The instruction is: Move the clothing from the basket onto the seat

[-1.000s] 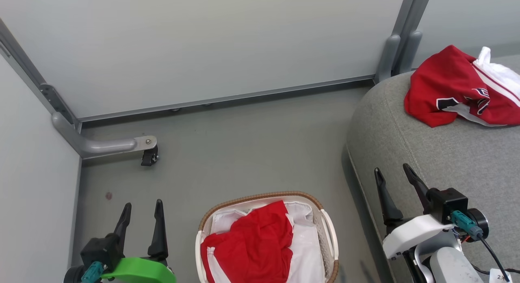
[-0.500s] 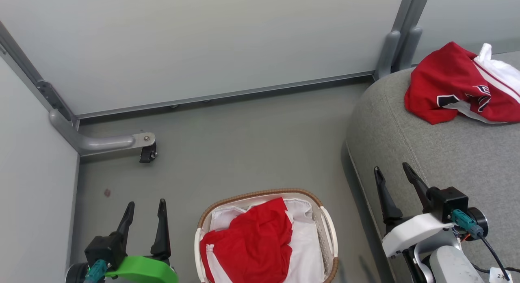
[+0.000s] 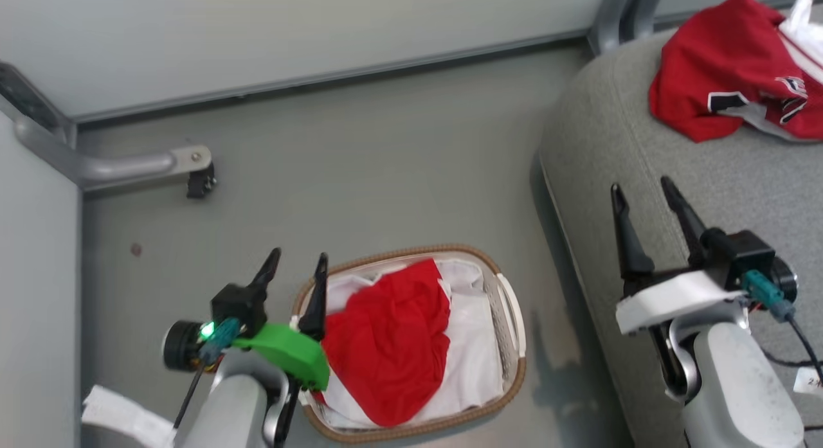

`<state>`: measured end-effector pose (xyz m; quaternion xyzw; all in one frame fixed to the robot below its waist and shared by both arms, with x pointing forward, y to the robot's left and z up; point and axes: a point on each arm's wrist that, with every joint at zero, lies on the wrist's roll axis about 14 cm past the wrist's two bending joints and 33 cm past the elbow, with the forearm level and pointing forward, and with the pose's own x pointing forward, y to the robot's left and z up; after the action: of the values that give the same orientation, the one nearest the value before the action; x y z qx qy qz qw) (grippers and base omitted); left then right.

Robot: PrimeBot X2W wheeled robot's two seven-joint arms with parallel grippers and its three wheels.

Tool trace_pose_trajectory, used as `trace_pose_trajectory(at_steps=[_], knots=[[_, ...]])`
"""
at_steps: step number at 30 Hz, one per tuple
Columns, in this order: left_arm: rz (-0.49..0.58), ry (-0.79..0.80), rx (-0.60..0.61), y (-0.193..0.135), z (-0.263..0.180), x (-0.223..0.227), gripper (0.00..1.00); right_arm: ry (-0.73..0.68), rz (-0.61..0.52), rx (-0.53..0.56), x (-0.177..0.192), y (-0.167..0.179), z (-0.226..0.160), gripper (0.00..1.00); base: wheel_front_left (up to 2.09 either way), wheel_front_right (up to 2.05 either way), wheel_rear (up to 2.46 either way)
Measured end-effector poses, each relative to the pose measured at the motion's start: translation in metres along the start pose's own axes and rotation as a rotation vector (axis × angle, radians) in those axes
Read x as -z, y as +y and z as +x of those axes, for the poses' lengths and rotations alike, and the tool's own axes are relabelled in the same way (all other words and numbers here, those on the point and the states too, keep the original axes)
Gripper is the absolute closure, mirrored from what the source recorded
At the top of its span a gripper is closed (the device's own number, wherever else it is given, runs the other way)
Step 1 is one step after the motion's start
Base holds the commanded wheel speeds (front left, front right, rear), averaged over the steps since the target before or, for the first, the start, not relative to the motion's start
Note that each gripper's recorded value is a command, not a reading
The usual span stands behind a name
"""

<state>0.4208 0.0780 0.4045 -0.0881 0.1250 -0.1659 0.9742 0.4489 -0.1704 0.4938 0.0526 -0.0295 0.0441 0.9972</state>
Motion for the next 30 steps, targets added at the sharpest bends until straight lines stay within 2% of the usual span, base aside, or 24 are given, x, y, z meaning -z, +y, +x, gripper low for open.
trace_pose_trajectory(at_steps=[7, 15, 21, 30], knots=[[0.035, 0.175, 0.133, -0.024, 0.048, 0.053, 0.00, -0.011, -0.016, 0.018, 0.011, -0.014, 0.035, 0.00, 0.00, 0.00, 0.00], [0.084, 0.458, 0.291, -0.047, 0.065, 0.150, 0.00, 0.008, -0.025, 0.035, 0.040, -0.030, 0.063, 0.00, 0.00, 0.00, 0.00], [0.101, 0.601, 0.377, -0.057, 0.067, 0.209, 0.00, 0.068, -0.036, 0.035, 0.076, -0.037, 0.069, 0.00, 0.00, 0.00, 0.00], [0.103, 0.713, 0.500, -0.081, 0.073, 0.269, 0.00, 0.140, -0.037, 0.072, 0.114, -0.058, 0.066, 0.00, 0.00, 0.00, 0.00]])
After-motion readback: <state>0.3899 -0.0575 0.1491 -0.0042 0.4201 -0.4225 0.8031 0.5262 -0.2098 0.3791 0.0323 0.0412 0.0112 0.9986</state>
